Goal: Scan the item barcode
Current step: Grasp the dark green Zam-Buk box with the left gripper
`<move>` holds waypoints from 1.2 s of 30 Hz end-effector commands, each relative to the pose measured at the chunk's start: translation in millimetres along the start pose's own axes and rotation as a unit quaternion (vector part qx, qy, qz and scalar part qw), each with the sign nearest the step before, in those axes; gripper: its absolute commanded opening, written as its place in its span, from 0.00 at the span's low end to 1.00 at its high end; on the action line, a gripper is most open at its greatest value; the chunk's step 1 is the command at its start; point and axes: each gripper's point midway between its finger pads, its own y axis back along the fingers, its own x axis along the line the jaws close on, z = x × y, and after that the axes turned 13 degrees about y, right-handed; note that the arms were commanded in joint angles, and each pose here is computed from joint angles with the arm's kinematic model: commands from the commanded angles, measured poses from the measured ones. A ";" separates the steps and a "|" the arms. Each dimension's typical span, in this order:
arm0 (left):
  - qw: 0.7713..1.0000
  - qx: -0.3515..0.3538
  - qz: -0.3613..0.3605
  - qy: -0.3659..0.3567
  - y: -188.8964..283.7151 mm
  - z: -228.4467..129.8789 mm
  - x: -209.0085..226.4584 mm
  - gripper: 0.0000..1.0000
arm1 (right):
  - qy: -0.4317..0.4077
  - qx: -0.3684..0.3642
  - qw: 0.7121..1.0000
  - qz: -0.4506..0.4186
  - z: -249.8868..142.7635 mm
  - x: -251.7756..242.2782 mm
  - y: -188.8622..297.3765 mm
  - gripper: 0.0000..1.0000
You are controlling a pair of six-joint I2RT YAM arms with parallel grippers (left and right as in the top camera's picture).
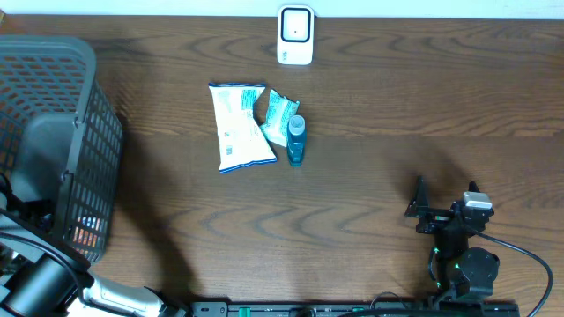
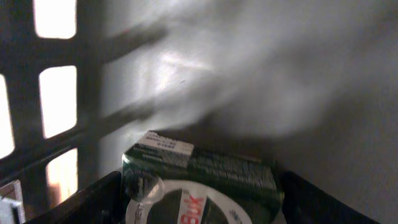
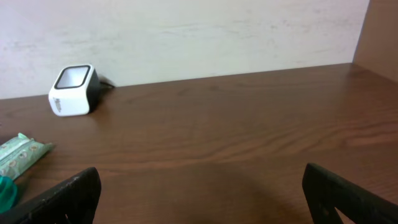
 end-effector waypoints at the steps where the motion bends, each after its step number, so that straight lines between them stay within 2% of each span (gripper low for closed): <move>1: 0.998 0.051 -0.018 -0.036 -15.1 -19.6 -5.3 0.80 | 0.006 0.002 1.000 0.006 -1.2 2.4 0.0 0.99; 6: 0.997 0.056 -0.031 -0.042 -14.7 -21.1 -10.8 0.80 | 0.006 0.002 1.000 0.006 -1.2 2.4 0.0 0.99; 9: 0.997 0.056 -0.031 -0.046 -14.6 -22.0 -11.2 0.75 | 0.006 0.002 1.000 0.006 -1.2 2.4 0.0 0.99; 14: 0.991 0.073 -0.057 -0.092 -11.7 -35.6 -23.9 0.75 | 0.006 0.002 1.000 0.006 -1.2 2.4 0.0 0.99; 18: 0.989 0.075 -0.059 -0.117 -10.4 -44.2 -27.6 0.84 | 0.006 0.002 1.000 0.006 -1.2 2.4 0.0 0.99; 23: 0.987 0.066 -0.052 -0.134 -10.9 -43.6 -26.1 0.83 | 0.006 0.002 1.000 0.006 -1.2 2.4 0.0 0.99; 27: 0.987 0.067 -0.050 -0.134 -10.8 -44.1 -24.8 0.71 | 0.006 0.002 1.000 0.006 -1.2 2.4 0.0 0.99; 29: 0.987 0.069 -0.048 -0.137 -10.8 -44.7 -23.7 0.58 | 0.006 0.002 1.000 0.006 -1.2 2.4 0.0 0.99; 33: 0.987 0.069 -0.049 -0.139 -10.6 -44.6 -24.0 0.49 | 0.006 0.002 1.000 0.006 -1.2 2.4 0.0 0.99; 36: 0.986 0.072 -0.059 -0.138 -6.7 -44.4 -29.4 0.49 | 0.006 0.002 1.000 0.006 -1.2 2.4 0.0 0.99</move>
